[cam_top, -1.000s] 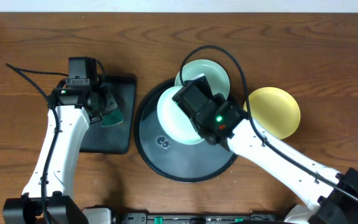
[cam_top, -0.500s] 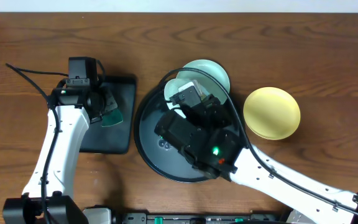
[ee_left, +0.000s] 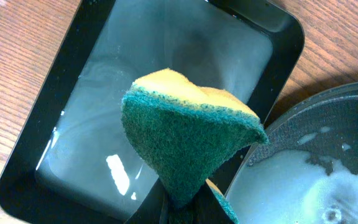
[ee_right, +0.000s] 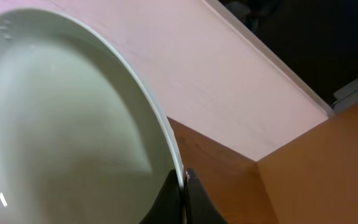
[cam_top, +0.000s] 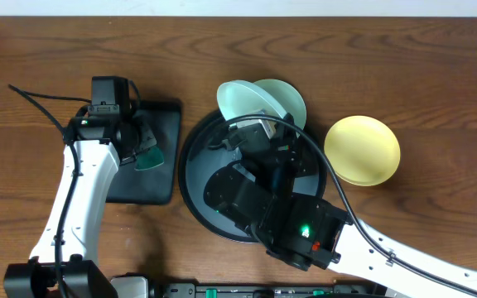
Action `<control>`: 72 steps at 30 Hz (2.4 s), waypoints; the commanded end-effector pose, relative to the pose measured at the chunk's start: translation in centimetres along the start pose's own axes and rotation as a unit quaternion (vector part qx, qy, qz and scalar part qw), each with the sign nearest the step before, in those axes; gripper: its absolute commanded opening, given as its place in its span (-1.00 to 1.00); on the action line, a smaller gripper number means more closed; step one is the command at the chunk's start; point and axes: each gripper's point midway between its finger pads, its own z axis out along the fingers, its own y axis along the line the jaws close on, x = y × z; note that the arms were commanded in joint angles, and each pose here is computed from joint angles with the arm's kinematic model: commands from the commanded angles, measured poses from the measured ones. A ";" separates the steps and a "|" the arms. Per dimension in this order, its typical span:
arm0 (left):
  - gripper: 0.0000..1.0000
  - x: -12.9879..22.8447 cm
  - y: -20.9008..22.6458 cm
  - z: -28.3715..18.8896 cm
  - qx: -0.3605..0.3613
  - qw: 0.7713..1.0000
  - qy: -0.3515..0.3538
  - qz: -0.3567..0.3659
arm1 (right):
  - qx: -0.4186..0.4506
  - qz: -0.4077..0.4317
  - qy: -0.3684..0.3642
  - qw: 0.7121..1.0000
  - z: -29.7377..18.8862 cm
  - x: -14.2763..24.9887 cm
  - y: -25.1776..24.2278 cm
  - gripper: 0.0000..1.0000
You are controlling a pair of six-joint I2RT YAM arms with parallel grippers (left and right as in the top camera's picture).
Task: Clean dirty plates on tray and stack at the side
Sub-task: 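Lift the mint-green plate with the right gripper toward the yellow plate, then lower the mint-green plate onto the yellow plate and release it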
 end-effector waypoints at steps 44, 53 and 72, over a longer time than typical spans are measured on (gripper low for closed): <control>-0.85 -0.4 0.0 -0.3 0.001 1.000 -0.006 -0.005 | -0.068 0.345 0.482 0.802 14.2 28.3 -11.5 -0.98; -0.85 -0.5 0.0 -0.3 0.002 1.000 -0.008 -0.005 | -0.029 0.308 0.534 0.787 14.5 34.2 -9.6 -0.97; -0.85 -0.5 0.0 -0.3 0.002 1.000 -0.008 -0.005 | -0.312 0.314 0.360 0.821 19.8 20.7 -1.7 -0.04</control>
